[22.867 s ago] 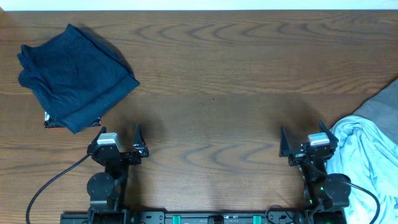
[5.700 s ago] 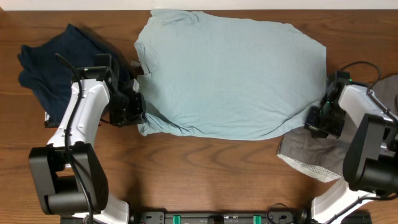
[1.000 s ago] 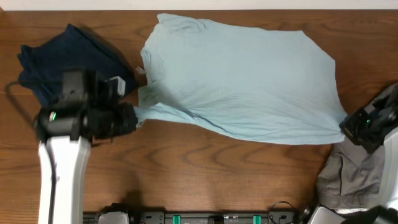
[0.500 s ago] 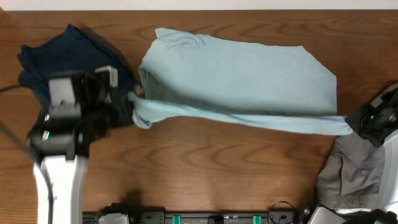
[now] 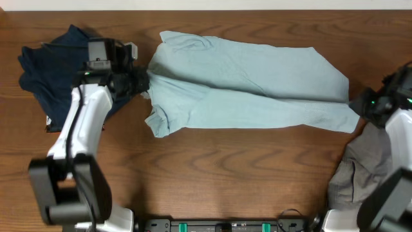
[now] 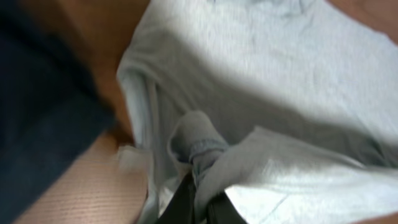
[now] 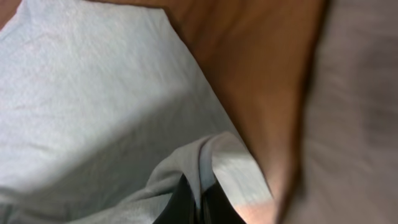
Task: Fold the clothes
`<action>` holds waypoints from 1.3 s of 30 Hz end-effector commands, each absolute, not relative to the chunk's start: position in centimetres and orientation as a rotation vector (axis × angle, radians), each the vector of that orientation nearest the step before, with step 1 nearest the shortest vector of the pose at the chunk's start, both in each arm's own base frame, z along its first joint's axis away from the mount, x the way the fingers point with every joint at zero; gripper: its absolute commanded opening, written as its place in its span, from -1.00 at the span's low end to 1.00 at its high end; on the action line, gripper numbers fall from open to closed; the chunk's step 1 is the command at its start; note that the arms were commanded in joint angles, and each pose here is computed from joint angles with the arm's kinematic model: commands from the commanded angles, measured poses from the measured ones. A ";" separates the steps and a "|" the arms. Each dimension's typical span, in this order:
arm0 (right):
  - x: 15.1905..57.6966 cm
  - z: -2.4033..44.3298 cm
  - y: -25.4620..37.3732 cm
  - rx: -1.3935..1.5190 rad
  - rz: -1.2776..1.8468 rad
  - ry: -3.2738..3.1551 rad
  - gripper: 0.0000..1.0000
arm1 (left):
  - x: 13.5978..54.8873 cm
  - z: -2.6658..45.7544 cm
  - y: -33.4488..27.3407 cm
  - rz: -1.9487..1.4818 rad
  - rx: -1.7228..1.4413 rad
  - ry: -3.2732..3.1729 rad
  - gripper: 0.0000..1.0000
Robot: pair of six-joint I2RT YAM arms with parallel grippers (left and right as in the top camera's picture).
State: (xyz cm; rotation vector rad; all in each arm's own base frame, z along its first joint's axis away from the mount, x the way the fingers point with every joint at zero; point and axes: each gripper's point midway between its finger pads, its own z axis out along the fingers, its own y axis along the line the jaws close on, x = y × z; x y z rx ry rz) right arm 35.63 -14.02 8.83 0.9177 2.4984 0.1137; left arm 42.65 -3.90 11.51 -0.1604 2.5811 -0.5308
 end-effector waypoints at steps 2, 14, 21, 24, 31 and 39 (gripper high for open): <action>37.6 6.3 -13.1 0.863 0.129 2.533 -0.97 | 43.9 9.7 -5.0 -0.576 -0.121 2.577 -0.88; 41.9 4.6 -12.9 0.838 0.155 2.429 -0.97 | 43.8 7.6 -5.7 -0.583 -0.117 2.625 -0.88; 43.0 5.1 -13.0 0.831 0.159 2.380 -0.12 | 43.1 7.2 -5.7 -0.588 -0.128 2.657 -0.68; 42.3 4.6 -12.8 0.820 0.153 2.419 0.11 | 42.7 7.2 -5.7 -0.589 -0.134 2.673 -0.24; 38.1 2.3 -11.3 0.852 0.153 2.625 -0.39 | 36.8 6.6 -5.7 -0.615 -0.222 2.900 -0.10; 34.2 0.0 -11.3 0.853 0.045 2.766 -0.70 | 32.0 5.8 -6.3 -0.635 -0.260 3.096 -0.12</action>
